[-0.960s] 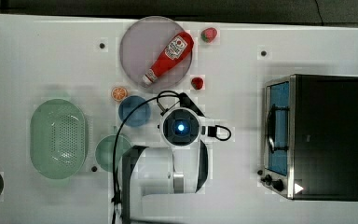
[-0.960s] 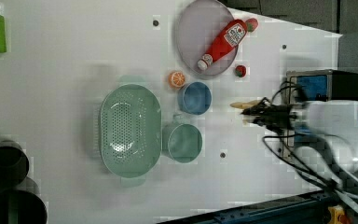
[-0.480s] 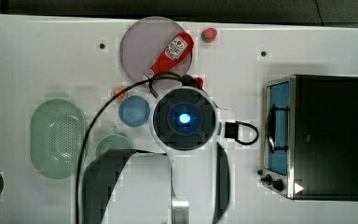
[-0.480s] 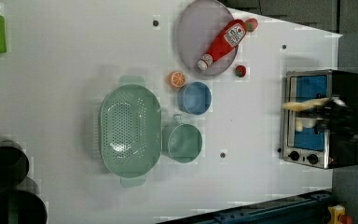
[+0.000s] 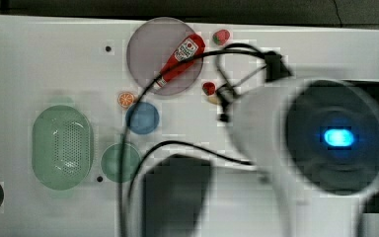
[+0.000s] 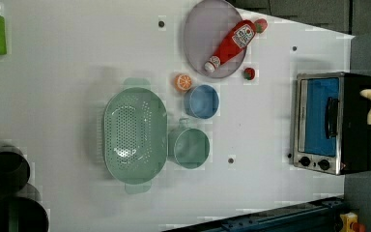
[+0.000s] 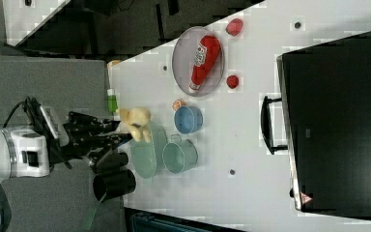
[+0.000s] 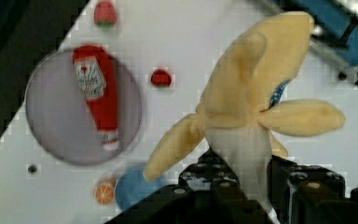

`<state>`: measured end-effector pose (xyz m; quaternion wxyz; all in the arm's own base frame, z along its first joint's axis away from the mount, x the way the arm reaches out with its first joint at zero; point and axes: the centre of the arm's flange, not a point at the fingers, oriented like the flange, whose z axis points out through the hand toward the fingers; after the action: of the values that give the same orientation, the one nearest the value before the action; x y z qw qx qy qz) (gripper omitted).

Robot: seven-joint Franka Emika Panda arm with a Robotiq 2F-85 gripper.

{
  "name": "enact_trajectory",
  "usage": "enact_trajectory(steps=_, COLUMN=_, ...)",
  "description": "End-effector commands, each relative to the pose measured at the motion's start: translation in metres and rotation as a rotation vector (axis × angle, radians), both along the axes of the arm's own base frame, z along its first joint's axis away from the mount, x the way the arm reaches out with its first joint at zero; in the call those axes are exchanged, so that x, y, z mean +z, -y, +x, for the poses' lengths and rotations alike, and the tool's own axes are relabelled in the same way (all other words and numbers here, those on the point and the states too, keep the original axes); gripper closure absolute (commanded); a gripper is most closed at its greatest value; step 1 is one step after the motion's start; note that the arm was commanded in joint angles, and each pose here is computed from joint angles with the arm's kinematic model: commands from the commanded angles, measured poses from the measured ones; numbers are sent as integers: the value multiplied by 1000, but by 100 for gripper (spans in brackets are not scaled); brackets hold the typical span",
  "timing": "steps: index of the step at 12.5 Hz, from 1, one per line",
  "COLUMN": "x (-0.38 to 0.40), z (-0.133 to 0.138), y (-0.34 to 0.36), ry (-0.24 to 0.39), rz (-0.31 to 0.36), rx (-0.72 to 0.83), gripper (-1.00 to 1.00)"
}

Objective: Pick banana from table and place on oven.

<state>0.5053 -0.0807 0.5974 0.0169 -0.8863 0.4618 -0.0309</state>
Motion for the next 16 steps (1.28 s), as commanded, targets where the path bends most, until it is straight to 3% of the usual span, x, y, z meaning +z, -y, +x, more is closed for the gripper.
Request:
enact_trajectory(steps=1, x=-65, z=-2, y=112, ry=-147, rz=-9, rx=56, gripper=59)
enact_trajectory(steps=8, x=-142, z=-19, y=278, ry=-121, rz=-150, rx=315, gripper=59)
enact_trajectory(steps=11, x=-168, z=-22, y=295, ry=-117, rz=-111, rx=276, gripper=59)
enact_trajectory(steps=12, x=-173, z=-21, y=297, ry=-121, rz=-113, rx=274, gripper=50)
enact_trajectory(steps=16, x=-168, z=-16, y=297, ry=-103, rz=-138, rx=336, gripper=-38)
